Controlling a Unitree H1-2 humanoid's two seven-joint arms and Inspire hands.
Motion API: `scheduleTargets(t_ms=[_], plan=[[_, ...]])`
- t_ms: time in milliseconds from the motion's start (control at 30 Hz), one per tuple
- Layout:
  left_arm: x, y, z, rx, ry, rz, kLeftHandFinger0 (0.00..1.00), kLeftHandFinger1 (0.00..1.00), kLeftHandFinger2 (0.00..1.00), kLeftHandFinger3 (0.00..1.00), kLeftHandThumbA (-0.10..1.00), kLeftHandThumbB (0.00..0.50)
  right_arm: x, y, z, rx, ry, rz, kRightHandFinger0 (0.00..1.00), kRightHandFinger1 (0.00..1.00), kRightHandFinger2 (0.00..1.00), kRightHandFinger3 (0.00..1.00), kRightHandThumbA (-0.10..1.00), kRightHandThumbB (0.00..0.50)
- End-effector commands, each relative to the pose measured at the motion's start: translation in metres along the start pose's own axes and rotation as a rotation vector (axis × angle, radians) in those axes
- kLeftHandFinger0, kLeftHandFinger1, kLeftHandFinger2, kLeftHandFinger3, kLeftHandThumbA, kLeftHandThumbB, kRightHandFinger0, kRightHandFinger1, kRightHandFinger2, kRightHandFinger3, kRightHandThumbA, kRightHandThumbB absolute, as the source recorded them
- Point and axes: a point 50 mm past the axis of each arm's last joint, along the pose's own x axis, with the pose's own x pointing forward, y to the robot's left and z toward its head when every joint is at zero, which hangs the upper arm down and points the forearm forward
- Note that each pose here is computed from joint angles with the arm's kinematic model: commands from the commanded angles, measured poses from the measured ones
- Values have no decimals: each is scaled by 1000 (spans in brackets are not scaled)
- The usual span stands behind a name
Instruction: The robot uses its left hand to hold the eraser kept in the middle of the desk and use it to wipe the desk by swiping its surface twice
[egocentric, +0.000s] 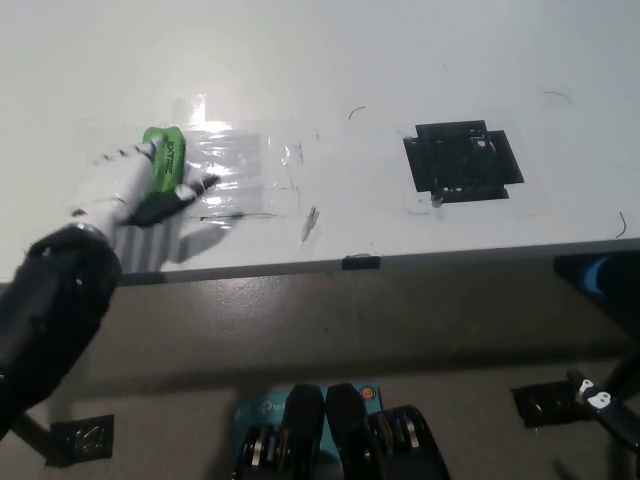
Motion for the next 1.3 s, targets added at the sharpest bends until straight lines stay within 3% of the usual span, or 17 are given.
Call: scheduleTargets(t_ms=[0, 333, 433, 567, 667, 800, 967, 1100, 1167, 1233, 1267], plan=[[27, 62, -20, 809, -5, 133, 1000, 1000, 1000, 1000, 1000, 448, -6, -5, 14, 30, -39, 3, 1000, 1000, 1000, 1000, 1000, 108], [33, 34, -5, 865, -12, 109, 1000, 1000, 1000, 1000, 1000, 497, -4, -2, 17, 32, -52, 9, 1000, 976, 971, 977, 1000, 146], [34, 13, -9, 855, 0, 76, 1000, 1000, 1000, 1000, 1000, 480, -3, -2, 19, 26, -52, 9, 1000, 966, 962, 976, 1000, 158], [31, -13, -14, 818, 7, 19, 1000, 1000, 1000, 1000, 1000, 492, -1, -2, 20, 15, -64, 15, 988, 955, 950, 965, 1000, 153], [23, -47, -13, 804, 3, -37, 1000, 1000, 1000, 1000, 1000, 500, 1, -1, 22, 22, -65, 21, 984, 959, 958, 988, 1000, 106], [15, -72, -6, 766, -31, -88, 1000, 1000, 1000, 1000, 1000, 500, 2, -2, 25, 16, -77, 18, 947, 948, 951, 1000, 1000, 98], [5, -90, -3, 639, -41, -108, 1000, 1000, 1000, 1000, 1000, 487, 2, -3, 24, -18, -83, -3, 891, 904, 906, 959, 1000, 111], [-4, -101, 2, 318, -2, -126, 1000, 1000, 1000, 1000, 1000, 447, 0, -3, 23, -15, -74, -19, 882, 899, 901, 944, 1000, 62], [-9, -110, 1, 238, 14, -154, 1000, 1000, 1000, 1000, 1000, 445, -1, -2, 23, -3, -73, -24, 877, 899, 901, 941, 1000, 38], [-11, -115, -1, 205, 25, -166, 1000, 1000, 1000, 1000, 1000, 422, -1, -3, 22, 11, -62, -22, 917, 924, 930, 963, 1000, 33], [-13, -121, -1, 156, 58, -207, 1000, 1000, 1000, 1000, 1000, 395, -1, -4, 20, 11, -68, -11, 967, 963, 968, 982, 1000, 54]])
